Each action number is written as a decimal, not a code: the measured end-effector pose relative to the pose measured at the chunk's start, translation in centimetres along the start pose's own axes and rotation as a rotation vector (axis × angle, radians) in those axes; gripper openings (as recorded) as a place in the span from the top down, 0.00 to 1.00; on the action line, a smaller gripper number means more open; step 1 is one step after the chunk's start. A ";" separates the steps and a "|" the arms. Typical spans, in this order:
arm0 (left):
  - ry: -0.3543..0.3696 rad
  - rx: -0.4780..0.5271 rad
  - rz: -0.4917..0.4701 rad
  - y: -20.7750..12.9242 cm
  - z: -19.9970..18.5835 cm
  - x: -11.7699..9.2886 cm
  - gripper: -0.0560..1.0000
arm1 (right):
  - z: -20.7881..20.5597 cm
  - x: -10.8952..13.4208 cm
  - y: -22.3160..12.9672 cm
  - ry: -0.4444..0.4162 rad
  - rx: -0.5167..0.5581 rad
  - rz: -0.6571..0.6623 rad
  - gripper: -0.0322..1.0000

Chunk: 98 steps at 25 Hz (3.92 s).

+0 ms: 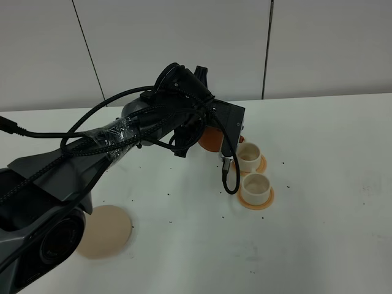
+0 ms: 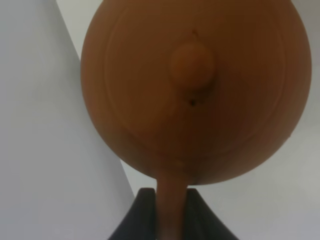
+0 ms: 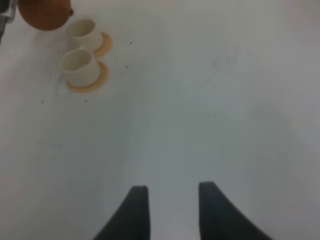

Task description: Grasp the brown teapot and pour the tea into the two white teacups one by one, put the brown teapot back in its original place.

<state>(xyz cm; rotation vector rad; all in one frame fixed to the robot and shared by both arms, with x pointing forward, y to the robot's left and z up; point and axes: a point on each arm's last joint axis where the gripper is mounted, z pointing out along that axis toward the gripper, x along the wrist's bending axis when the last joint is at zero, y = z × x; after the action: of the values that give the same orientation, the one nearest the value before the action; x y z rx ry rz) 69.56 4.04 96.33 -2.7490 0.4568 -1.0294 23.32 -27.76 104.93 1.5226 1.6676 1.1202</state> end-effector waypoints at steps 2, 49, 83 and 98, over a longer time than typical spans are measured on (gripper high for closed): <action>0.004 0.007 0.010 -0.1 0.0 0.0 0.79 | 0.0 0.0 0.0 0.000 0.000 0.000 0.74; 0.052 0.015 0.197 0.8 -0.4 0.4 0.79 | 0.0 0.0 0.0 0.000 0.000 0.000 0.74; 0.085 -0.004 0.199 1.0 -0.4 0.7 0.79 | 0.0 0.0 0.0 0.000 0.000 0.000 0.74; 0.085 -0.004 0.202 1.0 -0.4 0.7 0.79 | 0.0 0.0 0.0 0.000 0.000 0.000 0.74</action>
<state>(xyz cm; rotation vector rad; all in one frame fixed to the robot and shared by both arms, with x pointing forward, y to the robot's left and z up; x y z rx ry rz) 69.52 2.87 96.80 -2.6035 0.7327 -1.0964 23.32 -27.76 104.93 1.5226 1.6676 1.1202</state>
